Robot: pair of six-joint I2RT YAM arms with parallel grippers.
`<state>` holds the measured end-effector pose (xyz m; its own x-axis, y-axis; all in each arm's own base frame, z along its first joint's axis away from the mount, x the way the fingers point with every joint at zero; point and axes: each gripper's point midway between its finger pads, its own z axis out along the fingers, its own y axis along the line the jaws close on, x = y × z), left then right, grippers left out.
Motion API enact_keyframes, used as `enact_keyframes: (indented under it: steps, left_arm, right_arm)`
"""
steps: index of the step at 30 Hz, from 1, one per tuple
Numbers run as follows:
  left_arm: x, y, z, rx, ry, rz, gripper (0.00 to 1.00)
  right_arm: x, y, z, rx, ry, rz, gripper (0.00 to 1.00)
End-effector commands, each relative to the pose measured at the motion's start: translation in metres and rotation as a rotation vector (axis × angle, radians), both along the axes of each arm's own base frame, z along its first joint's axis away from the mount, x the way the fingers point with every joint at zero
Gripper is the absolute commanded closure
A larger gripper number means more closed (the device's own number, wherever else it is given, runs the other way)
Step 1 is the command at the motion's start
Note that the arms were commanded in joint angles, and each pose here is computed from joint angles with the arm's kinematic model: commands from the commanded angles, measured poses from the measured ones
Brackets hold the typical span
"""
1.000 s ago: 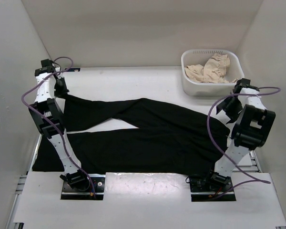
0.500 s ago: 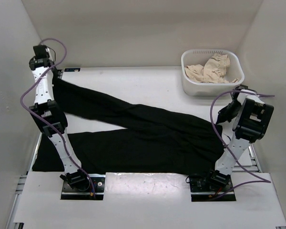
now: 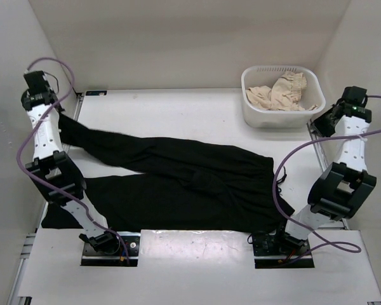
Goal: Fold and stack the trousers
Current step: Fold the trousers
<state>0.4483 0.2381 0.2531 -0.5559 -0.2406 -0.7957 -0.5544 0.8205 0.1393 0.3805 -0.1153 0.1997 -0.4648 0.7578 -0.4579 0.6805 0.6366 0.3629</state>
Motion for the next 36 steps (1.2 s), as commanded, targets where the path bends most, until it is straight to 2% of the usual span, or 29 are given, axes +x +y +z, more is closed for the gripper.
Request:
enact_keyframes:
  steps: [1,3,5,7,12,18,20,26,28,30,31,34,36]
  left_arm:
    - [-0.022,-0.044,-0.021,-0.061,0.054,-0.091,0.86]
    - [-0.028,-0.056,-0.047,-0.093,0.112,-0.113,0.86]
    - [-0.031,-0.061,-0.048,-0.096,0.121,-0.122,0.86]
    - [-0.037,-0.062,-0.056,-0.097,0.142,-0.113,0.86]
    - [-0.042,-0.063,-0.058,-0.102,0.154,-0.113,0.86]
    - [-0.043,-0.063,-0.057,-0.106,0.165,-0.113,0.86]
    - [-0.043,-0.063,-0.055,-0.106,0.165,-0.113,0.86]
    - [-0.045,-0.063,-0.057,-0.108,0.186,-0.106,0.86]
    - [-0.046,-0.061,-0.061,-0.104,0.197,-0.097,0.86]
    - [-0.048,-0.059,-0.066,-0.104,0.217,-0.089,0.86]
    - [-0.045,-0.058,-0.065,-0.103,0.216,-0.089,0.86]
    - [-0.04,-0.052,-0.059,-0.097,0.197,-0.08,0.86]
    - [-0.032,-0.049,-0.058,-0.094,0.191,-0.08,0.86]
  right_arm:
    - [-0.001,0.054,-0.057,0.212,0.092,0.16,0.7]
    - [0.004,0.091,-0.065,0.192,0.109,0.239,0.53]
    - [0.005,0.123,-0.074,0.173,0.134,0.26,0.34]
    - [0.004,0.132,-0.089,0.153,0.185,0.222,0.29]
    - [0.006,0.149,-0.116,0.164,0.262,0.087,0.27]
    - [-0.013,0.141,-0.142,0.132,0.355,-0.037,0.24]
    - [-0.022,0.139,-0.155,0.12,0.396,-0.044,0.21]
    - [-0.023,0.142,-0.176,0.146,0.456,-0.073,0.21]
    - [-0.024,0.138,-0.184,0.124,0.474,-0.092,0.28]
    - [-0.024,0.136,-0.193,0.114,0.496,-0.097,0.39]
    - [-0.023,0.136,-0.197,0.114,0.505,-0.097,0.6]
    - [-0.024,0.126,-0.2,0.118,0.522,-0.118,0.99]
    - [-0.022,0.106,-0.201,0.102,0.52,-0.157,1.0]
